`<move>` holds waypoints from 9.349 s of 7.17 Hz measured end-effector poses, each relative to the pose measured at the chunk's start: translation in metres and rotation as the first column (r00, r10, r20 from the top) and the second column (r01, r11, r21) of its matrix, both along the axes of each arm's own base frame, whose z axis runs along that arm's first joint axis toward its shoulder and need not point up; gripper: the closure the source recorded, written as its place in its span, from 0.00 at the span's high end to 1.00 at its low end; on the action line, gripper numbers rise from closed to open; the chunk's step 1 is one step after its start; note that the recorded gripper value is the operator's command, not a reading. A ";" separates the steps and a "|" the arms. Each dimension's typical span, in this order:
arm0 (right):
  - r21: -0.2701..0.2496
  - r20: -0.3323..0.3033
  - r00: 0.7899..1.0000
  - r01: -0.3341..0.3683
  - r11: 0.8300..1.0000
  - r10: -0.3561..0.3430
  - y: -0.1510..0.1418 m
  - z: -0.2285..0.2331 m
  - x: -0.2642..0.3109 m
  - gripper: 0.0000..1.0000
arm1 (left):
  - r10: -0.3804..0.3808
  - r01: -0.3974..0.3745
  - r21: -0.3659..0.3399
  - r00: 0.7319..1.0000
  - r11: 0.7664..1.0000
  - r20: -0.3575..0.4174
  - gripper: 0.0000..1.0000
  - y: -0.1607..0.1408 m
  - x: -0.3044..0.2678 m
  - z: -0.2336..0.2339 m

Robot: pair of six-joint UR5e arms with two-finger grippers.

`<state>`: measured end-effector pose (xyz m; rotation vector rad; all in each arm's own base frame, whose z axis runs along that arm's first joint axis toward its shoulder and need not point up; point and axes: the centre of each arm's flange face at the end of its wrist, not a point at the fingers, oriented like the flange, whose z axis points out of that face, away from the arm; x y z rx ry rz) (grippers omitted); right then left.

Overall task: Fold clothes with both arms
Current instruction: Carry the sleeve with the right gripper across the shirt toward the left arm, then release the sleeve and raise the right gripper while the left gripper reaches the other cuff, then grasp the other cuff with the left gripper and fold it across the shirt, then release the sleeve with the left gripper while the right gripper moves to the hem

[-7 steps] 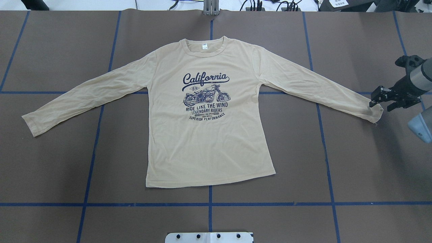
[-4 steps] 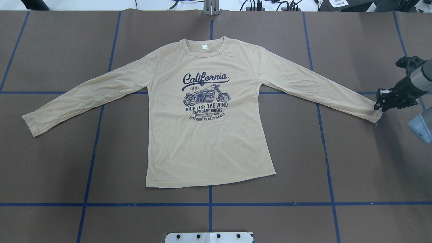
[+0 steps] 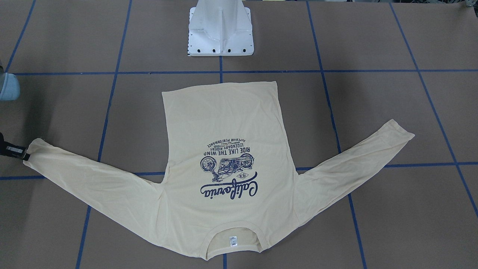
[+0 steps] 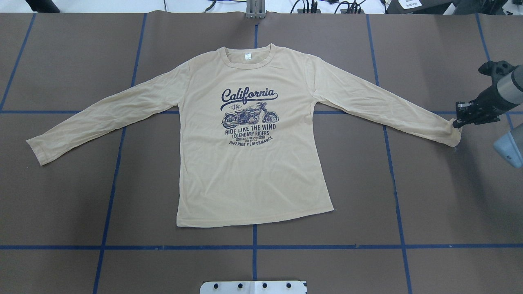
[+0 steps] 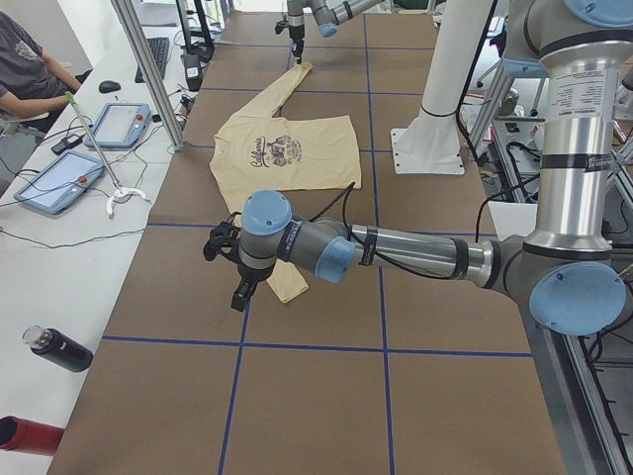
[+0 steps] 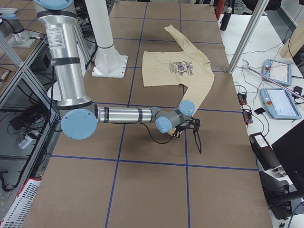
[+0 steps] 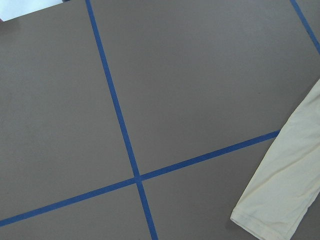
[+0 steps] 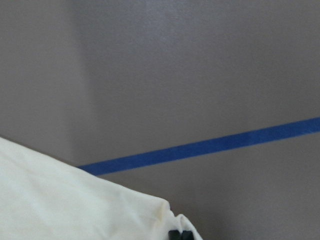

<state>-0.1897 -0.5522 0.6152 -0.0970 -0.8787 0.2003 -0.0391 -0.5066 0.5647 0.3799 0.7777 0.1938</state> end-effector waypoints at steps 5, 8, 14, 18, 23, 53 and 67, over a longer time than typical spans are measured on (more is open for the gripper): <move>0.031 0.151 0.976 -0.165 0.986 0.158 -0.061 -0.240 -0.132 0.00 | 0.004 -0.004 -0.001 1.000 1.000 0.000 1.00 0.000 0.001 0.001; 0.105 0.141 0.962 -0.249 0.963 0.234 -0.057 -0.424 -0.258 0.00 | 0.013 -0.013 -0.003 1.000 1.000 0.000 1.00 0.000 0.006 0.002; 0.340 0.107 0.984 -0.170 0.925 0.141 0.012 -0.578 -0.417 0.00 | 0.028 -0.028 -0.016 1.000 0.999 0.001 1.00 0.000 0.013 0.009; 0.403 0.088 0.983 -0.182 0.897 0.160 0.014 -0.594 -0.486 0.00 | 0.032 -0.032 -0.019 1.000 0.999 0.000 1.00 -0.001 0.015 0.010; 0.406 0.088 0.980 -0.200 0.892 0.180 0.018 -0.633 -0.517 1.00 | 0.068 -0.068 -0.009 0.998 0.998 -0.001 1.00 -0.003 0.033 0.014; 0.252 -0.088 0.996 0.050 0.966 -0.028 -0.041 -0.111 0.066 0.99 | -0.234 -0.043 -0.375 0.714 0.926 -0.660 0.00 -0.062 0.505 -0.482; -0.181 0.029 0.877 -0.468 0.865 0.480 0.289 -0.304 -0.281 0.90 | -0.245 0.092 -0.269 0.747 0.959 -0.618 0.98 -0.008 0.484 -0.378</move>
